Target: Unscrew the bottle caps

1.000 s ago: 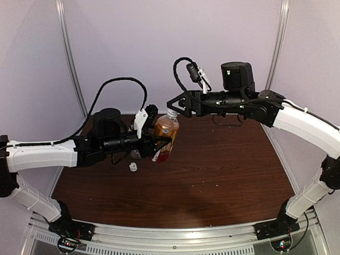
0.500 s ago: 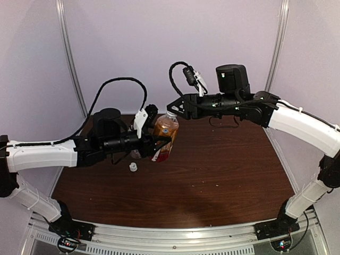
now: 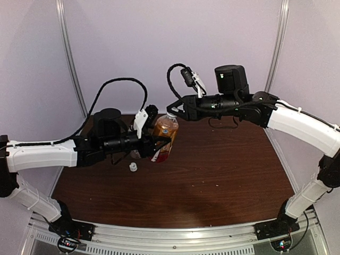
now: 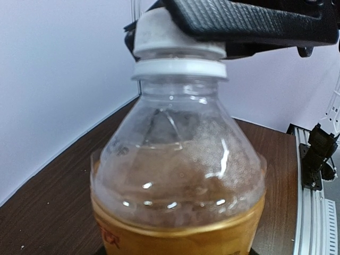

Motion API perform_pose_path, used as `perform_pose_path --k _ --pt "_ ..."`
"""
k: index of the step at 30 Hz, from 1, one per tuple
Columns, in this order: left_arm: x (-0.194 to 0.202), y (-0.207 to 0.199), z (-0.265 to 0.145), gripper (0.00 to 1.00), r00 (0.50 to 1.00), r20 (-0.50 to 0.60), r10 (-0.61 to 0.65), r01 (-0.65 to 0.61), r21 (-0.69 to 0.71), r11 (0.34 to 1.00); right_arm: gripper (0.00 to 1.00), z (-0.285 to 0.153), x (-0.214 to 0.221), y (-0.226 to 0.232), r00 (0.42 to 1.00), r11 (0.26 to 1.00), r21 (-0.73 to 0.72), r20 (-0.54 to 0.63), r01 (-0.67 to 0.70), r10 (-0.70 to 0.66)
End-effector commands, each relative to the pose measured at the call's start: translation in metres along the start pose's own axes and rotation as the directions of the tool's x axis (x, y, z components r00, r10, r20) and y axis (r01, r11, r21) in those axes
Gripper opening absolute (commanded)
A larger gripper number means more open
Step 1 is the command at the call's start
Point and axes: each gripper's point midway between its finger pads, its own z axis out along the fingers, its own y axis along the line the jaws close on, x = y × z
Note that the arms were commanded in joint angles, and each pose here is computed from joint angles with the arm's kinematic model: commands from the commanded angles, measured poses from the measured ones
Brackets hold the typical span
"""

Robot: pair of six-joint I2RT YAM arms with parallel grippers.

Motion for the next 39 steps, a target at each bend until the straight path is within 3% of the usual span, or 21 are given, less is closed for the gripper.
perform_pose_path --k 1,6,10,14,20,28,39 --pt "-0.035 -0.008 -0.007 0.18 0.994 0.104 0.036 -0.039 0.032 0.999 0.25 -0.008 -0.010 0.018 0.992 0.988 -0.086 0.035 0.125 -0.122" --pt "-0.045 -0.029 -0.013 0.18 0.986 0.162 0.033 -0.057 0.147 0.988 0.22 -0.018 -0.008 0.030 0.959 0.936 -0.210 0.040 0.283 -0.281" --pt "-0.052 -0.049 -0.019 0.18 0.979 0.203 0.030 -0.083 0.262 0.961 0.24 -0.029 0.004 0.052 0.907 0.836 -0.365 0.064 0.408 -0.415" --pt "-0.056 -0.069 -0.024 0.18 0.972 0.233 0.016 -0.106 0.378 0.920 0.26 -0.038 0.010 0.066 0.874 0.738 -0.501 0.085 0.452 -0.478" --pt "-0.059 -0.090 -0.031 0.18 0.968 0.252 -0.018 -0.117 0.509 0.853 0.30 -0.043 0.023 0.074 0.856 0.648 -0.623 0.071 0.439 -0.512" --pt "-0.058 -0.088 -0.030 0.18 0.970 0.244 -0.013 -0.112 0.493 0.863 0.41 -0.037 0.018 0.067 0.868 0.690 -0.585 0.051 0.427 -0.495" --pt "-0.049 -0.061 -0.015 0.18 0.982 0.190 0.006 -0.072 0.343 0.937 0.89 -0.044 -0.011 0.050 0.919 0.848 -0.369 0.049 0.381 -0.392"
